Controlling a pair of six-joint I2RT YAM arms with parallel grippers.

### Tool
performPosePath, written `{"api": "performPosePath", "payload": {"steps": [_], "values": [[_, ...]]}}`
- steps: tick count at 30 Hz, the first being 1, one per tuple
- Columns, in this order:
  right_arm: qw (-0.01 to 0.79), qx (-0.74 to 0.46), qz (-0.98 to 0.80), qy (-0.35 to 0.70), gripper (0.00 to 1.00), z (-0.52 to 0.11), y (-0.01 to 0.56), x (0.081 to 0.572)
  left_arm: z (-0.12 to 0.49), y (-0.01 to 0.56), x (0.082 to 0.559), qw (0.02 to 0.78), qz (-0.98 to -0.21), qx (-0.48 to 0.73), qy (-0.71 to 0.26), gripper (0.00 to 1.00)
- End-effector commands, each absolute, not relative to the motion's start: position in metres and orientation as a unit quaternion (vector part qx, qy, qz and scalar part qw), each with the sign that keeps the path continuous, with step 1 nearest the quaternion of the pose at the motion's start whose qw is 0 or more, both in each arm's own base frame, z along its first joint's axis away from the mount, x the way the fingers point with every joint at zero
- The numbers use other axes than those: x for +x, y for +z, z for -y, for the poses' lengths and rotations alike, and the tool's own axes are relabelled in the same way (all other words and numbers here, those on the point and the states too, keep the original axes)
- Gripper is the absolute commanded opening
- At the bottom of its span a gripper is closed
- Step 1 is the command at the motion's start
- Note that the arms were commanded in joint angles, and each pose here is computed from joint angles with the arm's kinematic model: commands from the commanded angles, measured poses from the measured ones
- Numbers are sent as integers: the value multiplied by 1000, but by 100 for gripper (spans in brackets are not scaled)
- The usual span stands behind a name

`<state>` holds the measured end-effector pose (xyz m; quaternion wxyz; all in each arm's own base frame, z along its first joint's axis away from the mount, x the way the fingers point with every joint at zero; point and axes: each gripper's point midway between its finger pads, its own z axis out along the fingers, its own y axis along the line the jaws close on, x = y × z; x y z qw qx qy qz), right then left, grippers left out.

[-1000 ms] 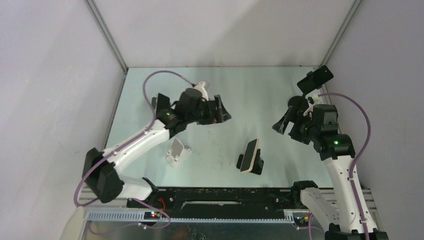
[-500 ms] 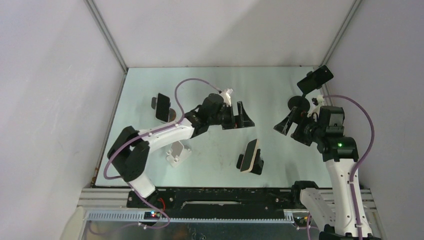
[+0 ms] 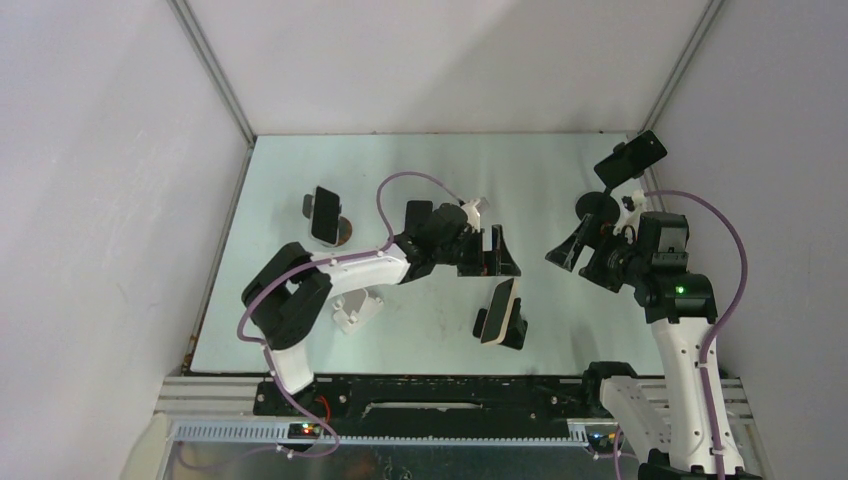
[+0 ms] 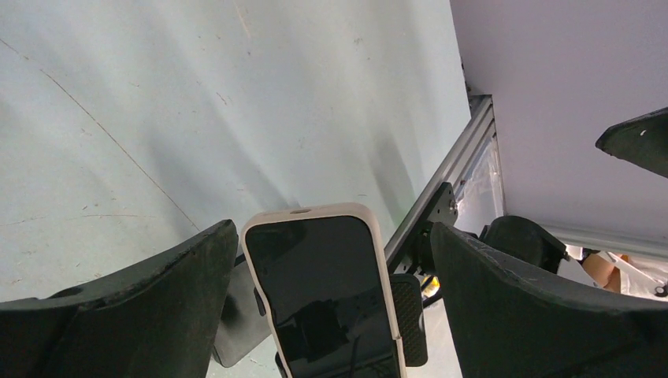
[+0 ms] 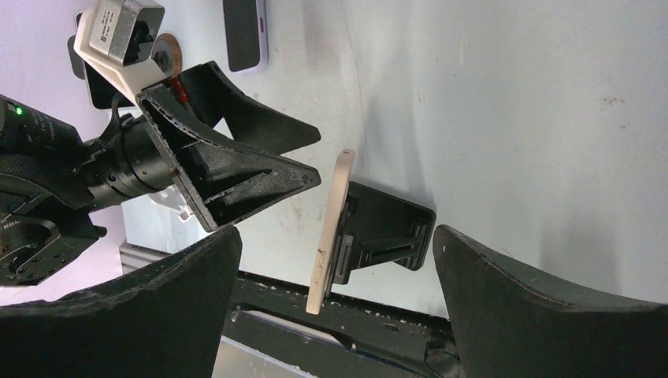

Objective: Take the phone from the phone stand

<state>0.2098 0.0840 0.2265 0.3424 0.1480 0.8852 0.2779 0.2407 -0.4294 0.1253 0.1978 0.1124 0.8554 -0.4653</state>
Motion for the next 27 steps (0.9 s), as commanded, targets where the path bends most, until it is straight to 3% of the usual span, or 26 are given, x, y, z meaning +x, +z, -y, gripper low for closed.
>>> {"api": "performPosePath", "payload": {"steps": [1,27], "values": [[357,139,-880,281,94,-84,239,209,435,132,241,214,-842,134,-477,100],[343,145,-884,284,94,-86,223,214,447,92,223,171,-851,133,-479,100]]}}
